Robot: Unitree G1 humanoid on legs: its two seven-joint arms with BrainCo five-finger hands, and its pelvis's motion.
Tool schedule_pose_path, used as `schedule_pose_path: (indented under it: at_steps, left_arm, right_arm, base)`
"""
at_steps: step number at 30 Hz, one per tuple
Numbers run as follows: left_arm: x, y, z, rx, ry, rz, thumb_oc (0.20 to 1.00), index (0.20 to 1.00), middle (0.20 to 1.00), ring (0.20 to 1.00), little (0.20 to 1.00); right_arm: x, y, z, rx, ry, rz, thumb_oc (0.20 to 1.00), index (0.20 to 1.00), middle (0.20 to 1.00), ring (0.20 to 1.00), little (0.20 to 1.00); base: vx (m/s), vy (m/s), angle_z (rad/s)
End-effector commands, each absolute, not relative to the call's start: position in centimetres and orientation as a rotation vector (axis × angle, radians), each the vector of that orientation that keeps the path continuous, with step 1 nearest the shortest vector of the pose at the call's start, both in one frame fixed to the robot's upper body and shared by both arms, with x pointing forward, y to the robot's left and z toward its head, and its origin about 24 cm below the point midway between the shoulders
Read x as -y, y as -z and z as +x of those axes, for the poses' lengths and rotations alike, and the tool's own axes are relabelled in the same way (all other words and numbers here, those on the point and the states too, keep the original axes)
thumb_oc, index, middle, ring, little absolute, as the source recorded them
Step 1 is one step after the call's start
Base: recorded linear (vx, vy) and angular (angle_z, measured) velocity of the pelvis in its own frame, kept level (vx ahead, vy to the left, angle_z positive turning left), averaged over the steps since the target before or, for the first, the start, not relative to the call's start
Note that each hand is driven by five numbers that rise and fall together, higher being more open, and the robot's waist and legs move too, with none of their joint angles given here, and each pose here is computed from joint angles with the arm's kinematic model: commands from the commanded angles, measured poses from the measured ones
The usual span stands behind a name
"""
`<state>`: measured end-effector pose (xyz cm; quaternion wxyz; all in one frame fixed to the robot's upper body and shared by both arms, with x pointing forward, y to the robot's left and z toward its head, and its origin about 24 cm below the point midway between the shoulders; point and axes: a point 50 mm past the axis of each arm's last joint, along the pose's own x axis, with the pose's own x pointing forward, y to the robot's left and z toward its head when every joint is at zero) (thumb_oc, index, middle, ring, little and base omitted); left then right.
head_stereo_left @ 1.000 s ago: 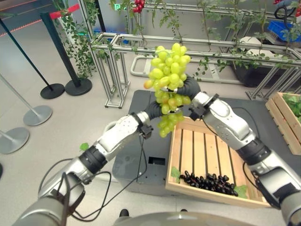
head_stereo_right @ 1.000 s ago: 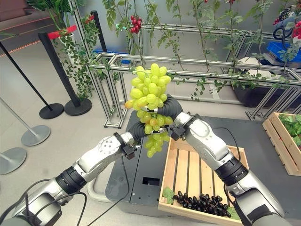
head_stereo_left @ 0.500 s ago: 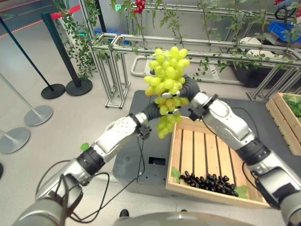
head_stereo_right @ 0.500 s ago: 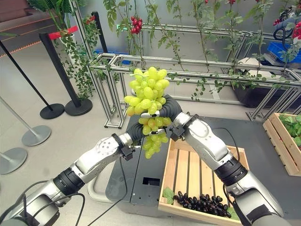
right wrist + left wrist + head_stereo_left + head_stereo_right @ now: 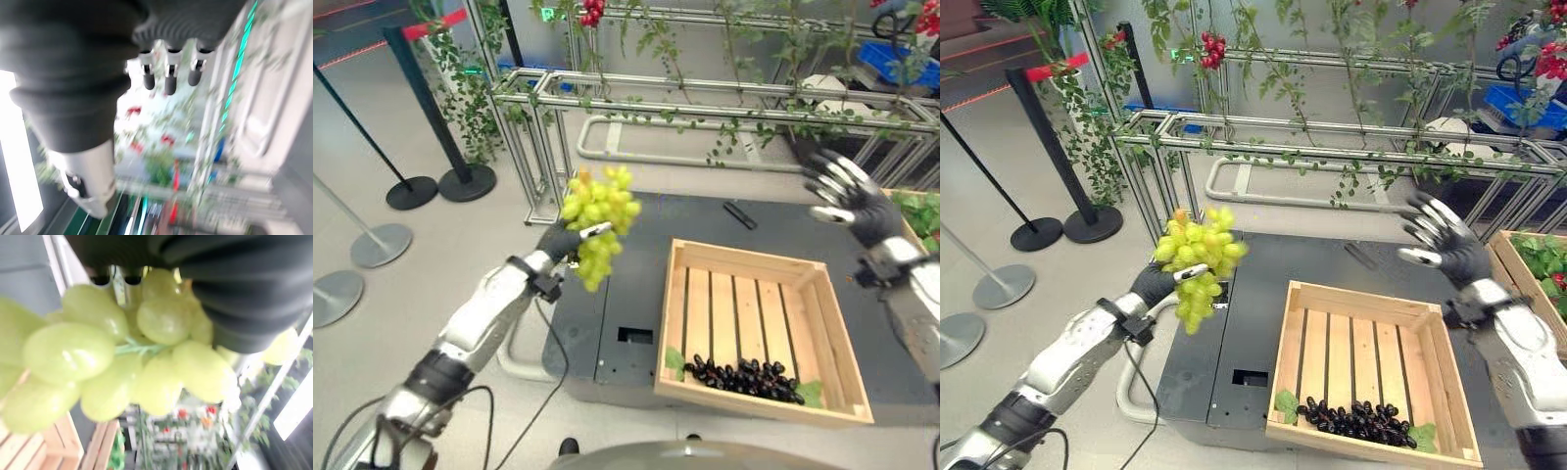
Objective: Pick up the fruits from the basket on one side to the basket on the other side
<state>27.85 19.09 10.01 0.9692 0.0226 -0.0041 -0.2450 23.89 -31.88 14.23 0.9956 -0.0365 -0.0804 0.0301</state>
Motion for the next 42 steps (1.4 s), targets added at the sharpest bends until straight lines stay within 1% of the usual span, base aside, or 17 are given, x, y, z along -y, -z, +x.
schedule_pose_path:
  at_steps: [1,6,9,12,13,14,15,16,17,19,20,21,22,24,28,35,42]
  left_arm:
    - [-21.4,-15.7,27.8,0.261,0.456,0.03,0.2,0.2,0.2,0.2,0.2]
    - [-24.1,-14.9,26.4,0.247,0.352,-0.006,0.2,0.2,0.2,0.2,0.2]
    - [-24.8,-14.7,25.9,0.25,0.32,-0.024,0.2,0.2,0.2,0.2,0.2]
    - [-26.6,-14.4,24.8,0.283,0.208,-0.077,0.2,0.2,0.2,0.2,0.2]
    - [-26.6,-14.4,24.7,0.282,0.207,-0.077,0.2,0.2,0.2,0.2,0.2]
    - [-27.5,-14.2,24.1,0.303,0.145,-0.098,0.2,0.2,0.2,0.2,0.2]
    - [-27.5,-14.2,24.0,0.302,0.144,-0.098,0.2,0.2,0.2,0.2,0.2]
    - [-28.6,-13.8,23.1,0.343,0.04,-0.145,0.2,0.2,0.2,0.2,0.2]
    - [-28.6,-13.8,23.0,0.342,0.037,-0.145,0.2,0.2,0.2,0.2,0.2]
    - [-30.5,-13.1,21.0,0.38,-0.115,-0.16,0.2,0.2,0.2,0.2,0.2]
    - [-30.5,-13.1,21.0,0.38,-0.117,-0.159,0.2,0.2,0.2,0.2,0.2]
    - [-31.6,-12.9,19.7,0.4,-0.215,-0.143,0.2,0.2,0.2,0.2,0.2]
    - [-31.5,-12.9,19.6,0.4,-0.216,-0.142,0.2,0.2,0.2,0.2,0.2]
    - [-32.6,-12.4,18.6,0.399,-0.304,-0.134,0.2,0.2,0.2,0.2,0.2]
    - [-33.0,-12.3,18.3,0.391,-0.342,-0.098,0.2,0.2,0.2,0.2,0.2]
    - [-32.3,-13.5,19.3,0.448,-0.306,-0.045,0.2,0.2,0.2,0.2,0.2]
    - [-32.7,-13.6,19.1,0.442,-0.345,0.005,0.2,0.2,0.2,0.2,0.2]
  right_arm:
    - [33.8,-16.3,23.3,0.288,0.037,-0.11,1.0,1.0,1.0,1.0,1.0]
    - [34.8,-15.1,22.6,0.284,0.123,-0.058,1.0,1.0,1.0,1.0,1.0]
    - [34.9,-14.7,22.5,0.293,0.148,-0.039,1.0,1.0,1.0,1.0,1.0]
    - [34.8,-14.0,22.2,0.321,0.196,0.01,1.0,1.0,1.0,1.0,1.0]
    - [34.7,-14.0,22.2,0.321,0.195,0.01,1.0,1.0,1.0,1.0,1.0]
    - [34.6,-13.9,22.0,0.33,0.207,0.015,1.0,1.0,1.0,1.0,1.0]
    - [34.6,-13.9,22.0,0.33,0.206,0.014,1.0,1.0,1.0,1.0,1.0]
    - [34.3,-13.2,21.8,0.345,0.235,0.056,1.0,1.0,1.0,1.0,1.0]
    - [34.3,-13.2,21.8,0.345,0.234,0.056,1.0,1.0,1.0,1.0,1.0]
    - [33.9,-12.4,21.2,0.363,0.271,0.093,1.0,1.0,1.0,1.0,1.0]
    - [33.8,-12.4,21.2,0.362,0.27,0.093,1.0,1.0,1.0,1.0,1.0]
    - [33.5,-11.7,20.8,0.369,0.285,0.131,1.0,1.0,1.0,1.0,1.0]
    - [33.5,-11.7,20.8,0.368,0.284,0.131,1.0,1.0,1.0,1.0,1.0]
    - [33.2,-11.4,20.5,0.377,0.29,0.156,1.0,1.0,1.0,1.0,1.0]
    - [32.8,-11.3,20.5,0.389,0.282,0.178,1.0,1.0,1.0,1.0,1.0]
    - [32.9,-12.1,21.0,0.429,0.315,0.152,1.0,1.0,1.0,1.0,1.0]
    - [31.9,-11.3,21.6,0.405,0.316,0.179,1.0,1.0,1.0,1.0,1.0]
  base:
    - [0.01,0.0,-0.08]
    - [0.01,0.005,-0.13]
    - [0.0,0.0,0.0]
    - [0.0,0.0,0.0]
    - [0.0,0.0,0.0]
    - [0.0,0.0,0.0]
    - [0.0,0.0,0.0]
    - [0.0,0.0,0.0]
    - [0.0,0.0,0.0]
    - [-0.01,-0.019,0.05]
    - [-0.02,-0.04,0.15]
    - [-0.02,-0.031,0.21]
    - [-0.03,-0.045,0.3]
    - [-0.06,-0.046,0.5]
    - [-0.07,-0.047,0.61]
    - [-0.05,0.054,0.99]
    - [0.04,0.082,0.15]
